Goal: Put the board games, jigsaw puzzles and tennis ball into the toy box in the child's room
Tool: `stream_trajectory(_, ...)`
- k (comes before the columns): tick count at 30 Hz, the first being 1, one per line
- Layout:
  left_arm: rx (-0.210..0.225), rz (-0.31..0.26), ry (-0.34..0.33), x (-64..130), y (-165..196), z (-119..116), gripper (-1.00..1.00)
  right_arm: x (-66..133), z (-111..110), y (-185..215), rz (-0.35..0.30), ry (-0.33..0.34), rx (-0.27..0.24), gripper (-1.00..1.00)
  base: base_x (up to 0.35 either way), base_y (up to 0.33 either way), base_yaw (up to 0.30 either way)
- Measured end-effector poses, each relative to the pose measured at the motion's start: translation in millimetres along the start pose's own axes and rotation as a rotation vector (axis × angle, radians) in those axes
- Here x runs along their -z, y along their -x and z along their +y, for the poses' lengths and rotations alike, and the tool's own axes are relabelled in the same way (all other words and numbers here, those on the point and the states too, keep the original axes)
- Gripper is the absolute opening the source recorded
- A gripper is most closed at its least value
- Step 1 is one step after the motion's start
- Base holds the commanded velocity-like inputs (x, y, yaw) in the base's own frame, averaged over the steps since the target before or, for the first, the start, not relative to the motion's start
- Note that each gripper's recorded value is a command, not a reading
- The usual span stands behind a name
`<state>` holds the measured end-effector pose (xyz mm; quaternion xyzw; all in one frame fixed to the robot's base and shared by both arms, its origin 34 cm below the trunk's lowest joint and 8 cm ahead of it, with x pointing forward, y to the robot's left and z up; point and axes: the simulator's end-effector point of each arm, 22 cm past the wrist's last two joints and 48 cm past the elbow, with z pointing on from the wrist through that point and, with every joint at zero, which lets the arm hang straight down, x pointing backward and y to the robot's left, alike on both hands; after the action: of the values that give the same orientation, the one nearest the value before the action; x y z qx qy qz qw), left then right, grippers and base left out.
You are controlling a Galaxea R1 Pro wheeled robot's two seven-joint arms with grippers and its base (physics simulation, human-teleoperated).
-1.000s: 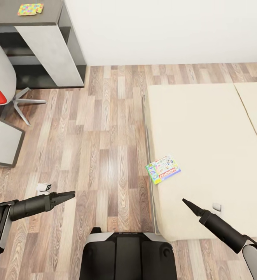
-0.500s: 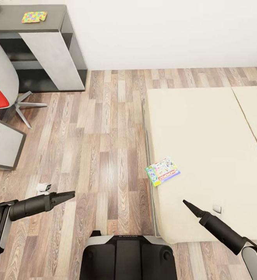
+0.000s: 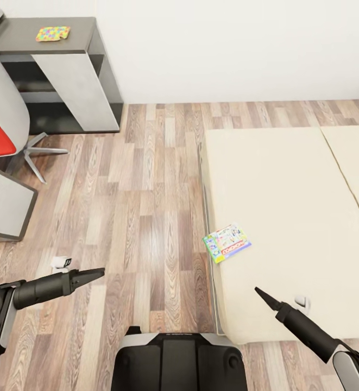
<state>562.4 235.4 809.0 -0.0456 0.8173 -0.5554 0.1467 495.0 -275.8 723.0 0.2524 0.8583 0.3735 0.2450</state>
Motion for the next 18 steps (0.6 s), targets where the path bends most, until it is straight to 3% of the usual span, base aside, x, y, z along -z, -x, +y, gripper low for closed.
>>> stream_trajectory(6, -0.009, -0.007, 0.000, 2.5, 3.5, -3.3, 1.00, 1.4, -3.4, -1.9, 0.021, -0.023, 0.040, 1.00, 0.000, 0.000, 0.000)
stream_trajectory(18, -0.026, -0.008, -0.011, 0.3, 6.2, -12.6, 1.00, 4.4, 5.1, 8.7, 0.002, -0.009, 0.056, 1.00, 0.000, 0.000, 0.000)
